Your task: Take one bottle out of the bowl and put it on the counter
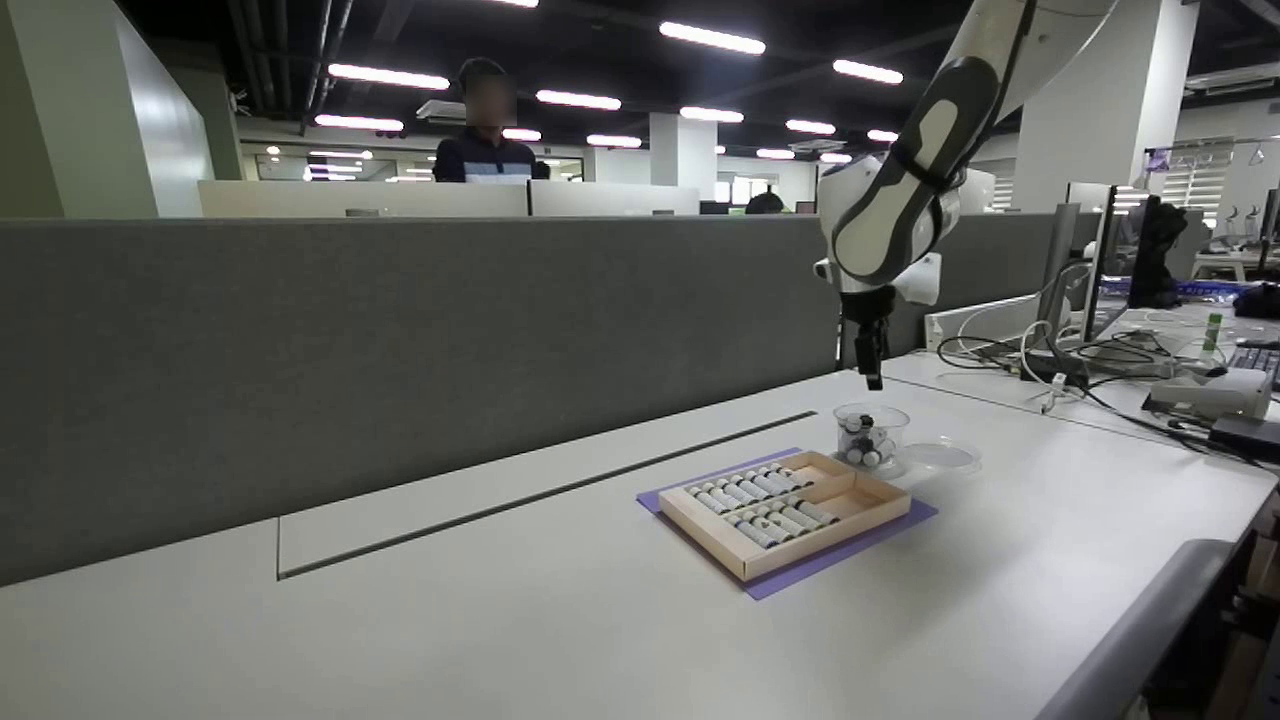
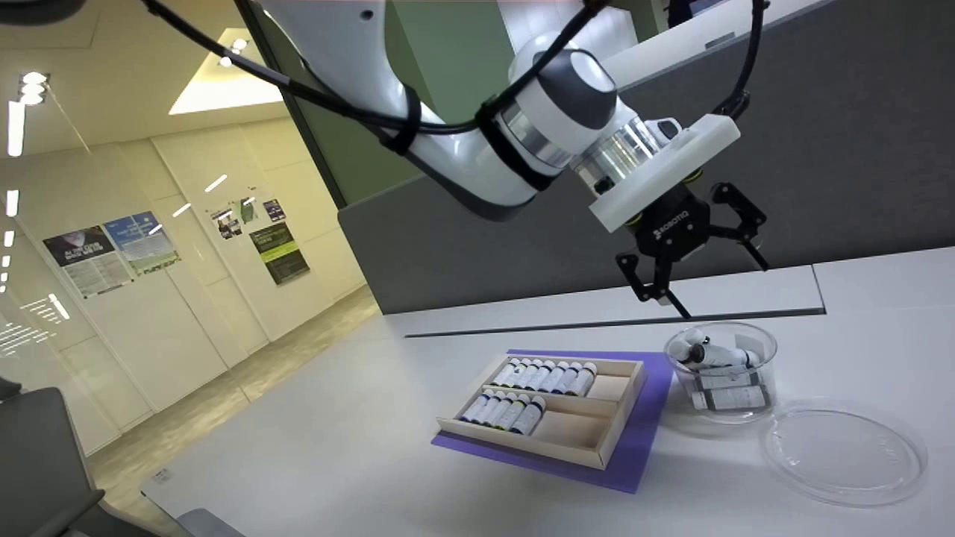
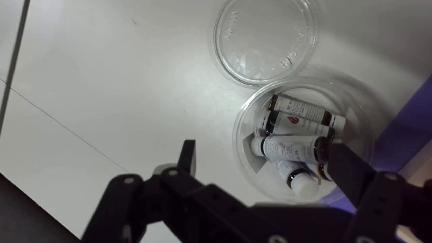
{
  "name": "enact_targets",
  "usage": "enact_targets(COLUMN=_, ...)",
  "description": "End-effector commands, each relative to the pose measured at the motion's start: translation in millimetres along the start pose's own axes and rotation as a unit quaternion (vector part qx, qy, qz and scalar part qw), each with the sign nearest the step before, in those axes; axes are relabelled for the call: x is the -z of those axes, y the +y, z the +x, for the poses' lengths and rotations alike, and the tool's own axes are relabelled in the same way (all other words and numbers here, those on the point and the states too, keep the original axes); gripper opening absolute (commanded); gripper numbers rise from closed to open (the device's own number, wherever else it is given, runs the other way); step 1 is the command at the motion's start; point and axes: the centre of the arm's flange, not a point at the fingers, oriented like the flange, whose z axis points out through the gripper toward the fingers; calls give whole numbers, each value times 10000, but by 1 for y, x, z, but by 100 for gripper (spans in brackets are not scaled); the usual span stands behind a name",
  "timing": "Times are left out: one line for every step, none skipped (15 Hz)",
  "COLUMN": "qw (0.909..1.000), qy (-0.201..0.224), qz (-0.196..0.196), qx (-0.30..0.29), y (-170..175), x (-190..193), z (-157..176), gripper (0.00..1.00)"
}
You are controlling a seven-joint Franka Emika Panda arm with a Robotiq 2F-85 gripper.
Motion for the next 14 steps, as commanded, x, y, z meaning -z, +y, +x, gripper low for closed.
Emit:
enact_targets(qw=9965, qy=65, qz=116, qx=826, y=13, x=-20, z=16, gripper=100)
enact_targets(qw=9944, qy=34, qz=188, qx=1038, y=12, x=-25, z=18, gripper=100)
enact_targets(qw=9926, qy=7, qz=194, qx=1202, y=10, x=-29, z=20, gripper=100)
enact_targets(qw=9905, qy=10, qz=223, qx=1360, y=9, x=-33, z=22, gripper=100)
enact_targets(qw=9887, qy=-28, qz=228, qx=1481, y=8, x=-36, z=23, gripper=100)
enact_targets(qw=9865, qy=-60, qz=269, qx=1616, y=6, x=-37, z=24, gripper=100)
enact_targets(qw=9840, qy=-114, qz=370, qx=1742, y=3, x=-38, z=25, gripper=100)
enact_targets(qw=9826, qy=-195, qz=401, qx=1806, y=0, x=-39, z=25, gripper=100)
enact_targets(qw=9811, qy=-280, qz=430, qx=1866, y=-3, x=-39, z=24, gripper=100)
enact_targets(qw=9800, qy=-376, qz=410, qx=1908, y=-8, x=-38, z=22, gripper=100)
enact_targets(qw=9795, qy=-411, qz=390, qx=1934, y=-11, x=-37, z=21, gripper=100)
enact_targets(qw=9792, qy=-413, qz=302, qx=1964, y=-15, x=-37, z=19, gripper=100)
enact_targets(qw=9788, qy=-402, qz=185, qx=1999, y=-17, x=-39, z=18, gripper=100)
enact_targets(qw=9778, qy=-383, qz=70, qx=2058, y=-19, x=-41, z=18, gripper=100)
